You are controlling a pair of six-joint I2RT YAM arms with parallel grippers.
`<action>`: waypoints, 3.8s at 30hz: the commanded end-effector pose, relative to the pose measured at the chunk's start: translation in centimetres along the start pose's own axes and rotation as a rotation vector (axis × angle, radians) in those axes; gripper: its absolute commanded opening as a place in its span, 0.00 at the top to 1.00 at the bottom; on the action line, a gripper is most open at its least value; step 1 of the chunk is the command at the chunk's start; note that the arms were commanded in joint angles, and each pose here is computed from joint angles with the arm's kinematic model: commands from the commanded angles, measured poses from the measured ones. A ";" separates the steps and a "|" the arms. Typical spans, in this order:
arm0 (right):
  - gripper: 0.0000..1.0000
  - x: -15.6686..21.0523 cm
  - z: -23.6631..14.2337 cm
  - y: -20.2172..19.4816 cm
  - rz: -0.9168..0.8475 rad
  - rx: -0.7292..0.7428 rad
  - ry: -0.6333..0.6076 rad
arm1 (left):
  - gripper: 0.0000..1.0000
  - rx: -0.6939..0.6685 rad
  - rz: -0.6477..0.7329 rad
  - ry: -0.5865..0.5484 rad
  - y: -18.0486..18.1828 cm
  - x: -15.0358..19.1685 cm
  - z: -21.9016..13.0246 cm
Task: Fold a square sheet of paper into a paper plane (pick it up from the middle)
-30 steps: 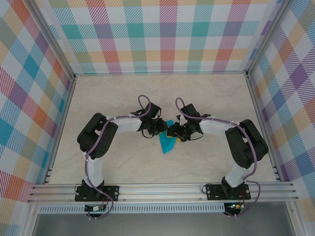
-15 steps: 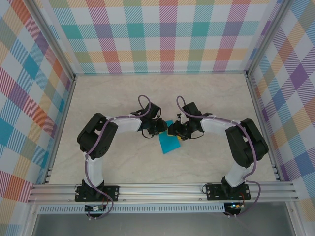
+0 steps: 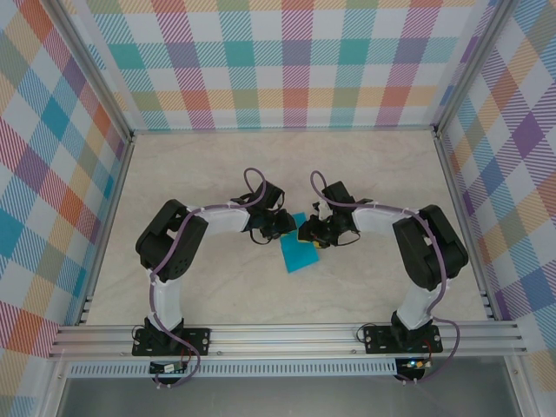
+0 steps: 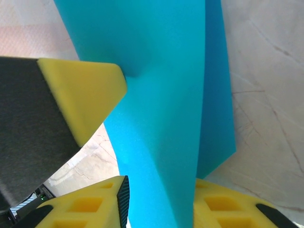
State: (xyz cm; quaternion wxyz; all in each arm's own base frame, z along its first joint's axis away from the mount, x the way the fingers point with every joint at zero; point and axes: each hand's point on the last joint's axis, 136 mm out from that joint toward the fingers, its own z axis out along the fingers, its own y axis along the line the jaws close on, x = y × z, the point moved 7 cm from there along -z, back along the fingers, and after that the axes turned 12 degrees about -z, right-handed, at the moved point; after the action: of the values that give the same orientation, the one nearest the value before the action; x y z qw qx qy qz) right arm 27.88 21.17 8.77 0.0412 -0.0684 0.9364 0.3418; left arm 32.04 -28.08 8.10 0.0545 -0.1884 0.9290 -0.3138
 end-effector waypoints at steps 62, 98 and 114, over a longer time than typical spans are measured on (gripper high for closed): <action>0.70 4.0 -1.1 1.3 0.188 0.010 -0.066 | 0.77 -0.043 0.008 0.039 2.3 4.1 -1.6; 0.80 5.3 -0.3 0.0 0.140 0.130 0.109 | 0.61 0.027 0.262 -0.048 2.1 8.4 -8.6; 0.82 4.5 -1.0 1.8 0.101 0.065 0.109 | 0.50 -0.057 0.643 -0.087 0.7 13.4 -8.5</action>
State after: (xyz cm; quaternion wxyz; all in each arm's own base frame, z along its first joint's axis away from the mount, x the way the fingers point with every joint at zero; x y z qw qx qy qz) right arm 23.03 20.87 8.77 -0.0275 -0.0214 0.9563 0.2904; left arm 18.01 -27.03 12.84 0.1422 0.0450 0.9549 -0.2569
